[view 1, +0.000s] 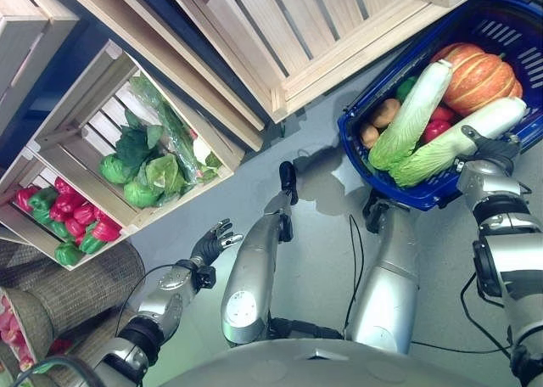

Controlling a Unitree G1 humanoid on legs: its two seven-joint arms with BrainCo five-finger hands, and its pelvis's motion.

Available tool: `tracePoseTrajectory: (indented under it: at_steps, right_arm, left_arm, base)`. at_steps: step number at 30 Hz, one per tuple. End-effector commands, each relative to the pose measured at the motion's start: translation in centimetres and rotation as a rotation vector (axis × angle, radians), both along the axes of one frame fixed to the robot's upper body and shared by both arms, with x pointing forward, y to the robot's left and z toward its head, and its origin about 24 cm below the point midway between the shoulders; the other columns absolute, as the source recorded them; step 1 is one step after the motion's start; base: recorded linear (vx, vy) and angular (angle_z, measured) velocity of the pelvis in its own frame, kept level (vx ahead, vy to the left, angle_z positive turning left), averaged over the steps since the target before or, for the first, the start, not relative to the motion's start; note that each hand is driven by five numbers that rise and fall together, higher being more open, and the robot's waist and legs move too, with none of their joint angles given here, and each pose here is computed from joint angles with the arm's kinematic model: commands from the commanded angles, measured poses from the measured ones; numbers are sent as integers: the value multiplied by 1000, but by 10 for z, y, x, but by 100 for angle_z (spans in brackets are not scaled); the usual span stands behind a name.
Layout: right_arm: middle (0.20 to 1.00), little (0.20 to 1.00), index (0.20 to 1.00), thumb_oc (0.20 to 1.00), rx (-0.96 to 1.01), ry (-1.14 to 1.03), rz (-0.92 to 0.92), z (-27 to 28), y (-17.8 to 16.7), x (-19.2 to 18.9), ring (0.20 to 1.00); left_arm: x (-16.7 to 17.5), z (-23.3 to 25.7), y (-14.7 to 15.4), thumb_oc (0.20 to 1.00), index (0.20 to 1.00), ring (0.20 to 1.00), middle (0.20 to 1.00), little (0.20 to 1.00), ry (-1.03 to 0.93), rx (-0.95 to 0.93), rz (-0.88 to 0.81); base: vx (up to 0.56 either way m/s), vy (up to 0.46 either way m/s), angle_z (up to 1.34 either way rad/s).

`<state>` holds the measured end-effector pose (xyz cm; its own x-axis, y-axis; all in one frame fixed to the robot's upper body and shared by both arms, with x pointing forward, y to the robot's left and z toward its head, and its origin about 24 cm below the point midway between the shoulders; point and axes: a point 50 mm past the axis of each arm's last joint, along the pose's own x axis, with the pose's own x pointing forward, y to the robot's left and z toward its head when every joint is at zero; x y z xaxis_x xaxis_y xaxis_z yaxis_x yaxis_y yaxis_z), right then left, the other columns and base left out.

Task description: Pick up fruits and vegetables into the basket

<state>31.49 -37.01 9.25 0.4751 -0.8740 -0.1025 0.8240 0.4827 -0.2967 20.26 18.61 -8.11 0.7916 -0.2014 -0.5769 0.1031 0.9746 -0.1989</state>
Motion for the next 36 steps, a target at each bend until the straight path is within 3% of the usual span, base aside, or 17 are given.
tracePoseTrajectory:
  at_steps: [1, 5, 10, 14, 18, 21, 22, 24, 29, 32, 36]
  right_arm:
    - [1000, 1000, 1000, 1000, -158, -130, -127, 25, -26, -21, 1000]
    - [1000, 1000, 1000, 1000, -215, -240, -100, 23, -10, -28, 1000]
    - [1000, 1000, 1000, 1000, -372, -413, 73, 13, 35, -47, 1000]
    - [1000, 1000, 1000, 1000, -404, -434, 173, 6, 51, -57, 1000]
    - [1000, 1000, 1000, 1000, -415, -374, 397, -15, 78, -68, 1000]
    - [1000, 1000, 1000, 1000, -370, -264, 597, -35, 98, -70, 1000]
    - [1000, 1000, 1000, 1000, -291, -117, 722, -57, 106, -71, 1000]
    - [1000, 1000, 1000, 1000, -268, -38, 757, -69, 109, -73, 1000]
    - [1000, 1000, 1000, 1000, 101, 342, 896, -143, 126, -96, 1000]
    - [1000, 1000, 1000, 1000, 203, 542, 1003, -178, 142, -114, 1000]
    - [1000, 1000, 1000, 1000, 473, 756, 1008, -222, 162, -152, 1000]
  left_arm:
    - [-13, -12, -9, 1000, 1000, 1000, 1000, 1000, 46, 8, 18]
    - [-14, -15, 2, 1000, 1000, 1000, 1000, 1000, 58, 35, 59]
    - [-24, -25, 22, 1000, 1000, 1000, 1000, 1000, 101, 43, 160]
    - [-35, -31, 32, 1000, 1000, 1000, 1000, 1000, 134, 70, 204]
    - [-60, -46, 42, 1000, 1000, 1000, 1000, 1000, 212, 115, 243]
    - [-74, -52, 44, 1000, 1000, 1000, 1000, 1000, 248, 138, 248]
    - [-78, -55, 46, 1000, 1000, 1000, 1000, 1000, 273, 142, 251]
    - [-80, -56, 47, 1000, 1000, 1000, 1000, 1000, 287, 149, 251]
    - [-81, -60, 52, 1000, 1000, 1000, 1000, 1000, 336, 192, 192]
    - [-78, -61, 51, 1000, 1000, 1000, 1000, 1000, 360, 203, 157]
    - [-79, -68, 41, 1000, 1000, 1000, 1000, 1000, 421, 157, 99]
  base:
    - [0, 70, 2]
    - [-40, 52, -3]
    - [7, 68, -13]
    - [52, 2, -23]
    - [112, 4, -14]
    - [107, 38, -11]
    - [96, 25, -2]
    - [69, 8, -3]
    - [28, 7, 2]
    - [-4, 17, 3]
    - [-15, 37, 8]
